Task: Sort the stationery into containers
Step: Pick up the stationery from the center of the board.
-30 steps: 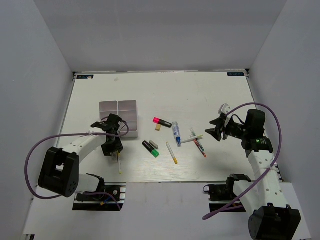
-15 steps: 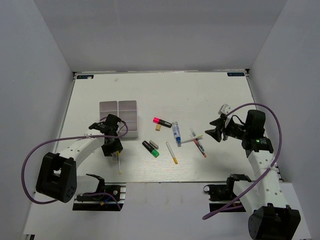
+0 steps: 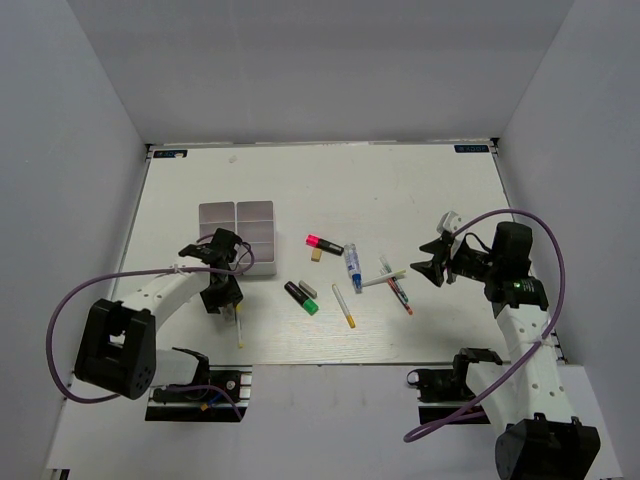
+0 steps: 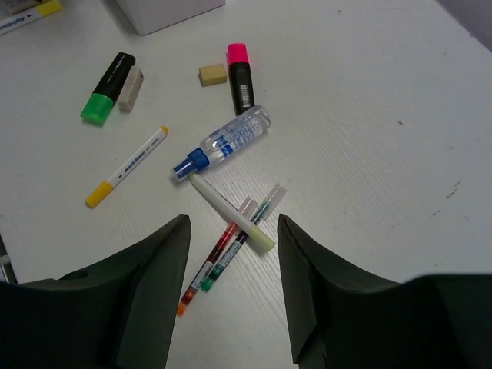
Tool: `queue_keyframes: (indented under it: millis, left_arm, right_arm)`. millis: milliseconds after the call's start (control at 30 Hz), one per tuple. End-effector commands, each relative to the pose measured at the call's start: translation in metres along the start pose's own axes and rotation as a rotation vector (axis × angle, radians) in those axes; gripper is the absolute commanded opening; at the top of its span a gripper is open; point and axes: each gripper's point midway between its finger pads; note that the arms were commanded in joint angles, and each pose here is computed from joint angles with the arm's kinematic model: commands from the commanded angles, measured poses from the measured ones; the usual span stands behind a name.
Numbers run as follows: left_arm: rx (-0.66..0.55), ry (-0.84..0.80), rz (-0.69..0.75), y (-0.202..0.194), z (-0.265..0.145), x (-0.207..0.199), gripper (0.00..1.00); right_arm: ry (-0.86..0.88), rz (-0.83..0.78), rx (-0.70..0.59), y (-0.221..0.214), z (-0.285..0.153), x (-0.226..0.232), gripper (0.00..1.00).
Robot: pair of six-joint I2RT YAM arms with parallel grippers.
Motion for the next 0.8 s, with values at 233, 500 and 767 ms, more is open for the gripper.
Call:
queue_keyframes:
  millis: [233, 500, 767]
  left_arm:
    - [-0.011, -0.02, 0.007, 0.005, 0.006, -0.008, 0.56]
    - [0.001, -0.025, 0.028, 0.001, 0.009, -0.01, 0.57]
    - [0.035, -0.062, 0.021, -0.007, 0.015, -0.018, 0.39]
  right_arm:
    - [0.02, -0.041, -0.028, 0.012, -0.004, 0.006, 0.55]
    - [0.024, -0.038, -0.024, 0.011, -0.004, 0.006, 0.55]
    - [0.019, -0.043, -0.019, 0.009, -0.006, 0.007, 0.55]
Point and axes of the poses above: each gripper's point midway between its finger pads, its own z axis out along the fingers, its own x axis along the line the jaws close on, y = z × x, and after that the axes turned 13 degrees about z, right-handed
